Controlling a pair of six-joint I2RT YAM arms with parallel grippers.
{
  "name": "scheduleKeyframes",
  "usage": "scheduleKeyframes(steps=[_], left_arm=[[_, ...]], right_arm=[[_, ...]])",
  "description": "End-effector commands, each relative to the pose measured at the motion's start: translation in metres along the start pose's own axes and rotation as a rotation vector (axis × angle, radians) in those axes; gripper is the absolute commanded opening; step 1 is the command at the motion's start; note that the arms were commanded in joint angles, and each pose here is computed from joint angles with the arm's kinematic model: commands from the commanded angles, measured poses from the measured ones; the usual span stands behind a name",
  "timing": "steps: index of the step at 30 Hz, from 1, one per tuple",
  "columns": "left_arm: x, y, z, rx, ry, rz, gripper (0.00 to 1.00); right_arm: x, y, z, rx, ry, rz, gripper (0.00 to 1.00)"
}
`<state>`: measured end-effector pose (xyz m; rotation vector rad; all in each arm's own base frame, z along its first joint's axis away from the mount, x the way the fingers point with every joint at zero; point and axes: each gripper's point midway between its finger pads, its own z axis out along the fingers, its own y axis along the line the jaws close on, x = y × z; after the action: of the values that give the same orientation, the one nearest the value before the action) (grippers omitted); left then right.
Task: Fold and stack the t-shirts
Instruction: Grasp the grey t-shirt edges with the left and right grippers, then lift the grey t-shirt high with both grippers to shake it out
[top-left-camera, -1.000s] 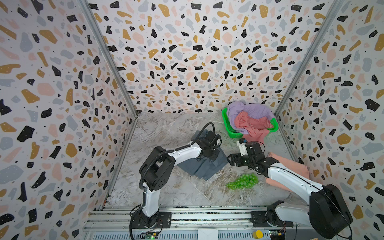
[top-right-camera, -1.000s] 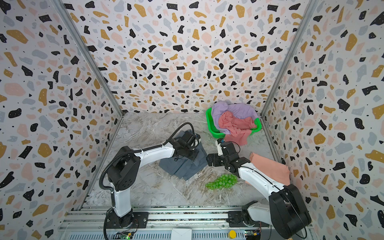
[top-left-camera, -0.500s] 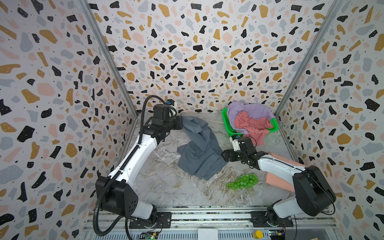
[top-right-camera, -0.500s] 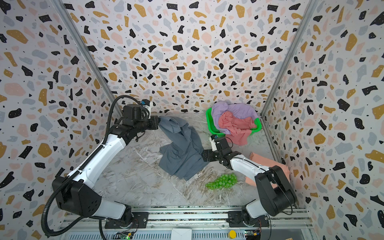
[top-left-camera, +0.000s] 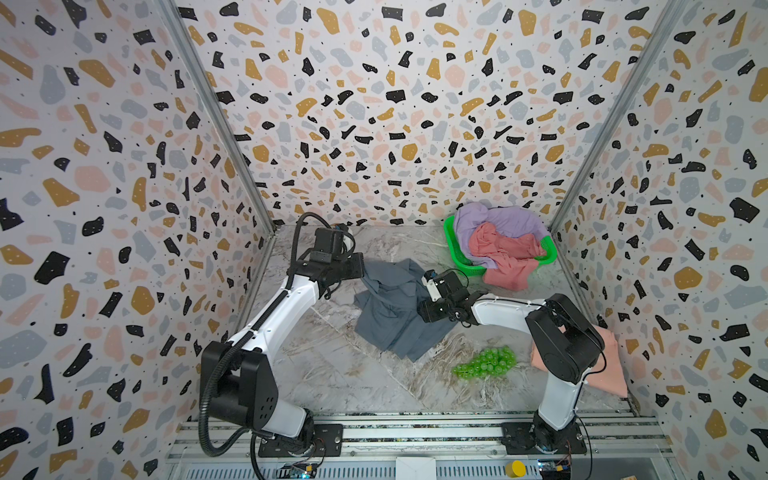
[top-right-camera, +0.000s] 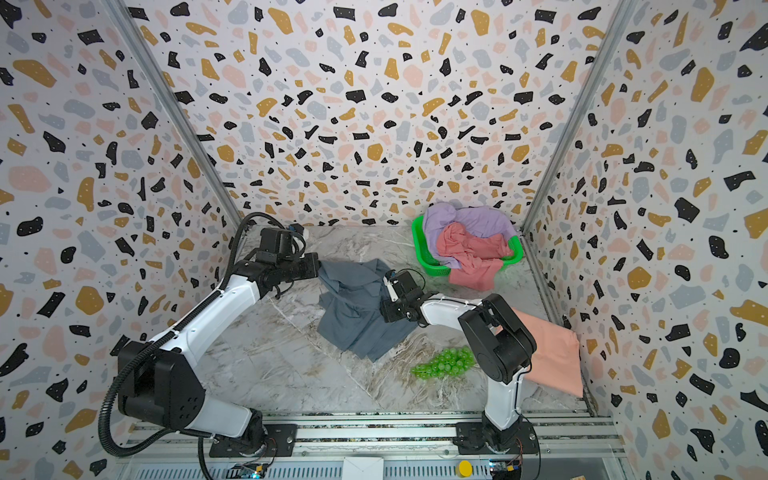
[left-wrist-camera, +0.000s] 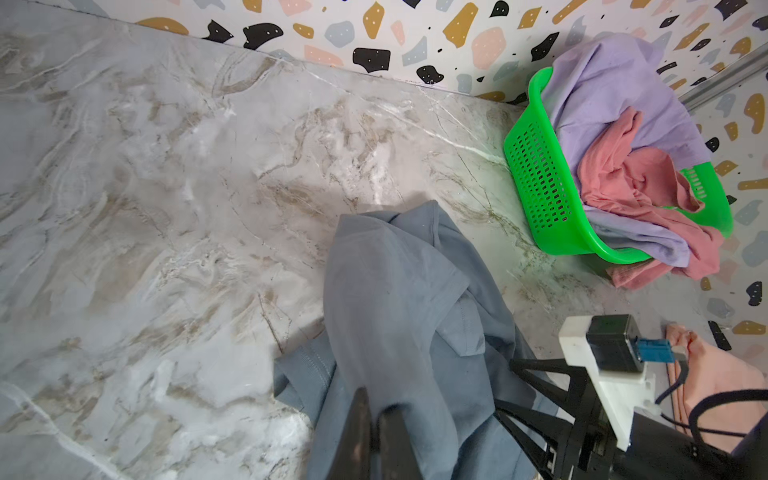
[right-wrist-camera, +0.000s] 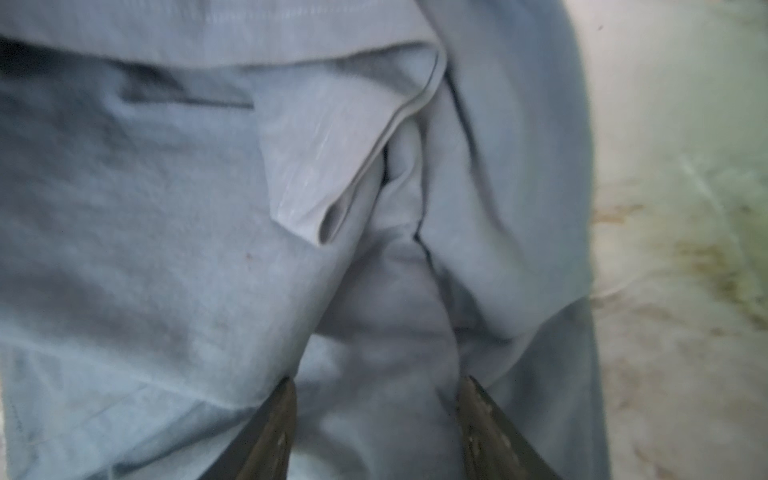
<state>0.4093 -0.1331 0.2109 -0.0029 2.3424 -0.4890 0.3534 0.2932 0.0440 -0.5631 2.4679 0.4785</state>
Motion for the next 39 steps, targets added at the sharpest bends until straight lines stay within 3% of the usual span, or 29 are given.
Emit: scheduleKeyframes(steps=[1,7,8,9,11,14,20,27,30,34,39], left_arm=[[-0.021,-0.004,-0.002,0.017,-0.058,-0.01,0.0],[-0.027,-0.005,0.002,0.033,-0.047,-0.002,0.0],[-0.029,-0.006,0.002,0.036,-0.05,0.0,0.0],[-0.031,-0.006,0.002,0.041,-0.053,0.0,0.0],[-0.035,-0.008,0.0,0.051,-0.062,-0.002,0.0],[-0.044,-0.01,-0.007,0.071,-0.082,-0.002,0.0],[-0.083,-0.004,-0.051,0.11,-0.185,-0.028,0.0],[-0.151,0.031,-0.174,0.201,-0.494,-0.113,0.0],[-0.167,0.051,-0.212,0.23,-0.575,-0.152,0.0],[-0.177,0.064,-0.223,0.192,-0.619,-0.167,0.0],[-0.193,0.06,-0.231,0.213,-0.653,-0.149,0.0]], right_arm=[[0.011,-0.014,-0.007,0.089,0.035,0.017,0.61],[0.019,-0.019,-0.006,0.151,0.053,-0.005,0.64],[0.02,-0.019,-0.005,0.155,0.057,-0.011,0.57],[0.02,-0.018,-0.004,0.161,0.056,-0.017,0.4],[0.016,-0.017,-0.007,0.174,0.041,-0.021,0.21],[-0.008,-0.016,-0.028,0.2,-0.031,-0.016,0.13],[-0.093,-0.018,-0.136,0.291,-0.302,-0.027,0.06],[-0.173,-0.044,-0.327,0.471,-0.747,-0.026,0.06],[-0.188,-0.056,-0.386,0.553,-0.894,-0.03,0.05],[-0.212,-0.054,-0.422,0.582,-1.011,-0.074,0.03],[-0.25,-0.041,-0.42,0.551,-1.082,-0.156,0.02]])
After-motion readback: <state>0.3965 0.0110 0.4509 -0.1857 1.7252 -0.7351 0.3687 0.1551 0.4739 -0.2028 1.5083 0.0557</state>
